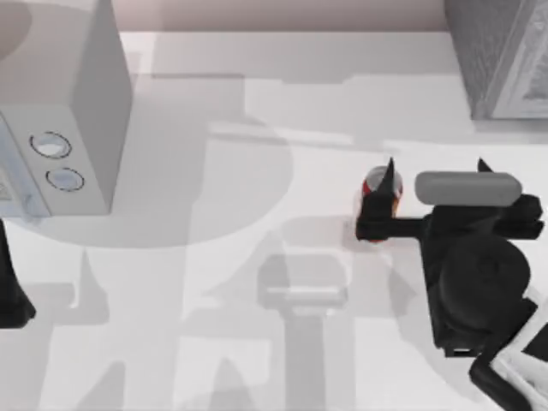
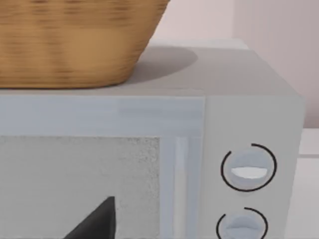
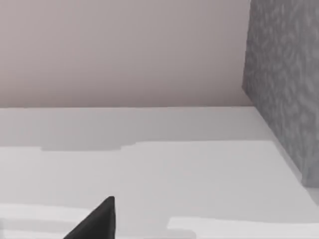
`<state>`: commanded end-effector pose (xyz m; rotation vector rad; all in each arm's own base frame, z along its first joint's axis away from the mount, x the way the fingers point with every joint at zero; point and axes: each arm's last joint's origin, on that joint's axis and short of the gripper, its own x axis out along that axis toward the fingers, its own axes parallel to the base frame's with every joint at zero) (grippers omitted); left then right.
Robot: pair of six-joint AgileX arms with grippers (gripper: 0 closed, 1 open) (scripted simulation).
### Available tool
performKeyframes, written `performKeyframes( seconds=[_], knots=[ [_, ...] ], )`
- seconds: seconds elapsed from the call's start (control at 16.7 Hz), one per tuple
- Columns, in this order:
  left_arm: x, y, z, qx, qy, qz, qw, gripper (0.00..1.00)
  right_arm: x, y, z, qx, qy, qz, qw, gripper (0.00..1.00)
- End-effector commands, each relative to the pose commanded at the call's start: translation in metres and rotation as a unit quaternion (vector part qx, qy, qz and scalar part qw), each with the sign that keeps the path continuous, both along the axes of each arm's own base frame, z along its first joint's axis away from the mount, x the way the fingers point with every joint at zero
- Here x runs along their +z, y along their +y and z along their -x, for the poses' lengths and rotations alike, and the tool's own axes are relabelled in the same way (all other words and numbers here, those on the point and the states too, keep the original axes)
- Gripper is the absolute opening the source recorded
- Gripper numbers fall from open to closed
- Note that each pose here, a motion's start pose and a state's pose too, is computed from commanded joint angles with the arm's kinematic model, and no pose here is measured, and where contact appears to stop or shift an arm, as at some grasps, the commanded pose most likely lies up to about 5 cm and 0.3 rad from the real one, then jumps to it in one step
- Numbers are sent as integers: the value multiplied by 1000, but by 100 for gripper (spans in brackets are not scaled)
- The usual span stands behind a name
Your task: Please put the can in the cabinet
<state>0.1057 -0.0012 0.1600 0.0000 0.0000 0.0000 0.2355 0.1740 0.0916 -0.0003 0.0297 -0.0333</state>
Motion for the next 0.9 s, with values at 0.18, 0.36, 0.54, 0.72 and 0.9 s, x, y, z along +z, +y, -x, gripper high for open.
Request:
performKeyframes(
  seconds=[0.18, 0.36, 0.54, 0.72, 0.9],
  knots=[
    [0, 0, 0, 0, 0, 0, 1000, 100, -30, 18, 7, 5, 0, 3, 1000, 100],
    [0, 0, 0, 0, 0, 0, 1000, 100, -53, 30, 14, 9, -4, 4, 1000, 100],
    [0, 0, 0, 0, 0, 0, 1000, 100, -70, 38, 21, 11, -10, 2, 1000, 100],
    [0, 0, 0, 0, 0, 0, 1000, 100, -79, 42, 24, 12, -16, 0, 1000, 100],
    [0, 0, 0, 0, 0, 0, 1000, 100, -81, 43, 24, 12, -18, -1, 1000, 100]
  ],
)
